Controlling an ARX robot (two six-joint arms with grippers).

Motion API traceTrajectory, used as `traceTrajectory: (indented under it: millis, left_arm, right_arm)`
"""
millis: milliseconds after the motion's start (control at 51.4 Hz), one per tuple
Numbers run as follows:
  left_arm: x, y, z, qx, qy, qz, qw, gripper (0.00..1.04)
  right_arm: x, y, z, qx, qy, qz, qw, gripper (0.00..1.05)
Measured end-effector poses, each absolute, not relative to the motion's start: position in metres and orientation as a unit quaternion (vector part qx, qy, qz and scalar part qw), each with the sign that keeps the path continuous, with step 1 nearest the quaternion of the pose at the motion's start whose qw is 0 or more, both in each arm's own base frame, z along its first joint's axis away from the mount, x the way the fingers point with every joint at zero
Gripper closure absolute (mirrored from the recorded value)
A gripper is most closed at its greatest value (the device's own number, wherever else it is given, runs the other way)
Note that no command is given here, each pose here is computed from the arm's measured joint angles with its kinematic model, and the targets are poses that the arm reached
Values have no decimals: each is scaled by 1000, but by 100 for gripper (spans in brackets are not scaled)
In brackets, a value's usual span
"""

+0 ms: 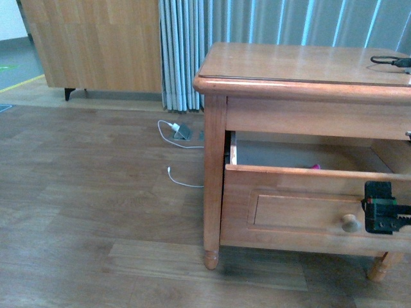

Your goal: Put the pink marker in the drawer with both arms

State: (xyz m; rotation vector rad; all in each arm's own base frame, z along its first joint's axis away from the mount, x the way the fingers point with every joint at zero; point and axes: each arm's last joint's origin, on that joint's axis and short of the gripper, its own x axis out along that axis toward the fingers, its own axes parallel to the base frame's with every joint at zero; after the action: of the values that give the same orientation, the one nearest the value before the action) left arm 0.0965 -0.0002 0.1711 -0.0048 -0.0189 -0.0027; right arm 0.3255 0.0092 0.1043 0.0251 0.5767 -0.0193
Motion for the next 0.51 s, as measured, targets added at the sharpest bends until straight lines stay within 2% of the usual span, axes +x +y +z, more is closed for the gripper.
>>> traceTrajectory:
  millis: [506]
  left_arm:
    - [97, 0, 171, -2, -10, -1, 1000, 6]
  right_arm:
    - [392, 13, 95, 12, 224, -21, 974, 8]
